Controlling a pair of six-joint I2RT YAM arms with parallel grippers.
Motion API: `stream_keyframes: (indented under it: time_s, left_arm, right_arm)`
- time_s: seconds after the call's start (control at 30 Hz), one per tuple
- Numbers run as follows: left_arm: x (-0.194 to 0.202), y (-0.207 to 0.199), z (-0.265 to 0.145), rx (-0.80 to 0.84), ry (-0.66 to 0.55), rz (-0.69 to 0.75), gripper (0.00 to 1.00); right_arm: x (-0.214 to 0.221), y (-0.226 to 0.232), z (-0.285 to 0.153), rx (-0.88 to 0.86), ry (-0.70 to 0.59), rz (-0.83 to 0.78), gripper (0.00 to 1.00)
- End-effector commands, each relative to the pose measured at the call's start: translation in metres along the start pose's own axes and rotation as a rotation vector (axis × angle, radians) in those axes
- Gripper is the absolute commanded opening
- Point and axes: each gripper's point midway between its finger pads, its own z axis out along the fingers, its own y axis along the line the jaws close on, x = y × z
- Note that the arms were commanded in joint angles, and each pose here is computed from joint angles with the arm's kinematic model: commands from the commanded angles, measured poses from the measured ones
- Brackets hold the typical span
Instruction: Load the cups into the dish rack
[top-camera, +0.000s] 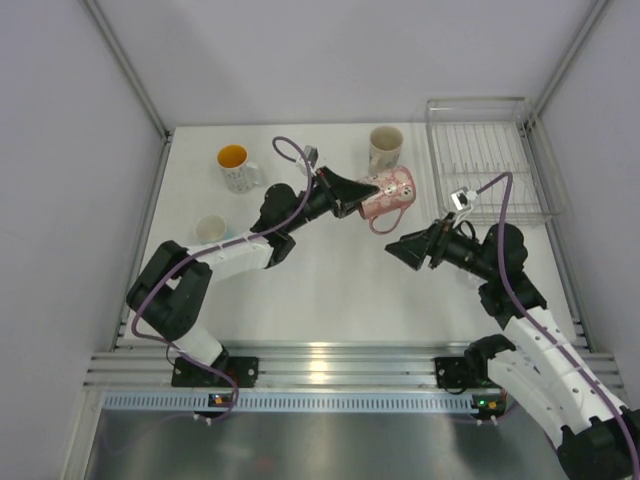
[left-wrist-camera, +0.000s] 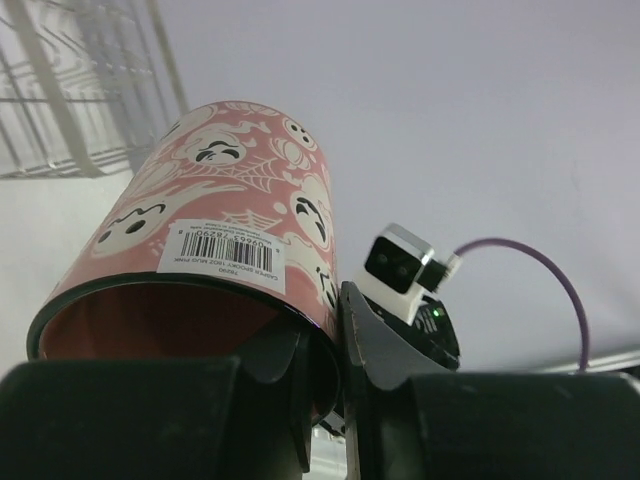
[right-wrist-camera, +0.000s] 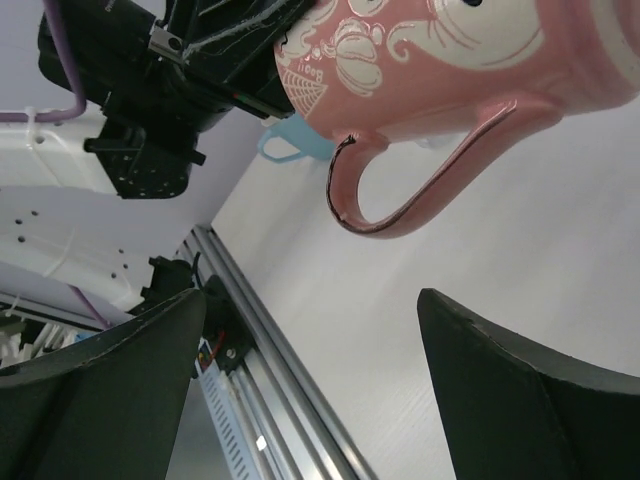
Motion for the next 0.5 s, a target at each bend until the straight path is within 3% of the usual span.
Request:
stream_keyframes:
  time_s: [0.0,0.47]
  left_arm:
    - [0.018,-0.128,-0.032,0.508,0.074,0.138,0.0]
    - [0.034,-0.148,-0.057,0.564,0.086,0.27,0.0]
  right_arm:
    - [-0.016,0.017,0.003,-0.094,-0.056,-0.039,0.88]
    - [-0.035,0.042,0.03,-0.18,-0.077,-0.021,0.77]
